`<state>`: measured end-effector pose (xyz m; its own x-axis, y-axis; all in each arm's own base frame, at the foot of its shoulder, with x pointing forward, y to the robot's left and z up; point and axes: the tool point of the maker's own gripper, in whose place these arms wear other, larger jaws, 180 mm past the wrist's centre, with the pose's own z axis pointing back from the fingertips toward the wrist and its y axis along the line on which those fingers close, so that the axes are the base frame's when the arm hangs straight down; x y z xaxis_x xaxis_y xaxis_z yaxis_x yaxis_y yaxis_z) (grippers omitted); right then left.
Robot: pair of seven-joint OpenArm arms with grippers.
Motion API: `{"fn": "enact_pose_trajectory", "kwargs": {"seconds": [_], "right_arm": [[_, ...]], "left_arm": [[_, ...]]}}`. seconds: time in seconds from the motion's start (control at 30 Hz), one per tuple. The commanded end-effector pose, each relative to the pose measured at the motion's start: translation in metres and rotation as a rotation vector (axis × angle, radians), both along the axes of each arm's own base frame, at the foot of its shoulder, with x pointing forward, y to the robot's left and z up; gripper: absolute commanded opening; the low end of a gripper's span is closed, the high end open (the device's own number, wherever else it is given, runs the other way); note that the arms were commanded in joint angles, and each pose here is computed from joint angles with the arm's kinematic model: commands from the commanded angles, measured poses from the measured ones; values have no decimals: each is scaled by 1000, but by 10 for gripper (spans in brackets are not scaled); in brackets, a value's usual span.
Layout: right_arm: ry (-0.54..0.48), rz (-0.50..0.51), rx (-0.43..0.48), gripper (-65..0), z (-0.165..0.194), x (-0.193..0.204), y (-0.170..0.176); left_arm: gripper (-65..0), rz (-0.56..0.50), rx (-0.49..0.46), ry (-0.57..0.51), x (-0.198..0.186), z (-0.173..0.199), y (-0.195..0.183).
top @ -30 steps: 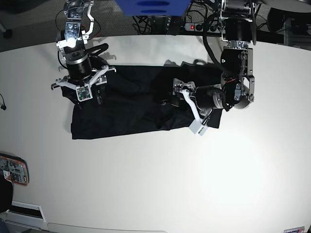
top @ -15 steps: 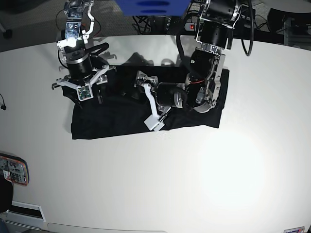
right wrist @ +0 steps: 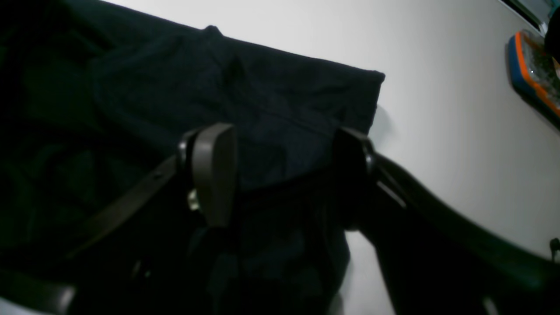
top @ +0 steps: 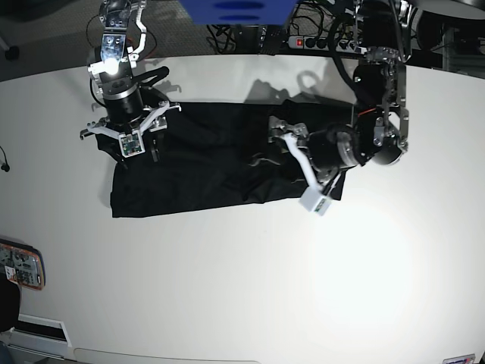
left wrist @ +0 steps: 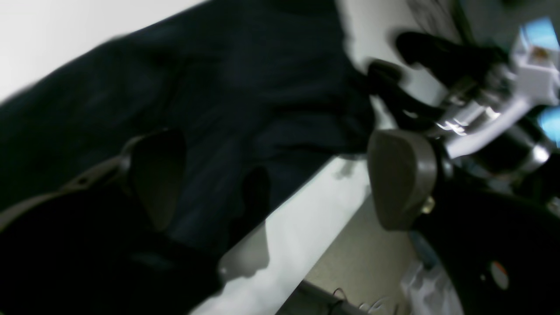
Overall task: Fold the T-shirt properly
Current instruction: 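Lay the folded end down and open the left gripper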
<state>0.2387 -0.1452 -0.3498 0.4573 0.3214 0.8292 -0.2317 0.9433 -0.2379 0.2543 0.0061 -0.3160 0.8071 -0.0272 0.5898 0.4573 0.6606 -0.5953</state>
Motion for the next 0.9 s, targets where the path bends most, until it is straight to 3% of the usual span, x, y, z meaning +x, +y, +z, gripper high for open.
{"fn": "enact_pose_trajectory", "kwargs": {"seconds": [0.0,0.27,0.47,0.7,0.87], "right_arm": [[-49,2,5,-314,12,6,0],[-49,9,9,-314,12,6,3],[-49,2,5,-314,12,6,0],[-48,2,5,-314,12,5,0],[-48,2,5,-315,12,5,0]], "left_arm": [[0,10,-23,-17,1,7,1],[0,79,-18,118,1,-37,16],[0,131,88,85,9,-53,29],[0,122,88,-45,13,-15,26],[0,129,100,-20,13,-25,28]]}}
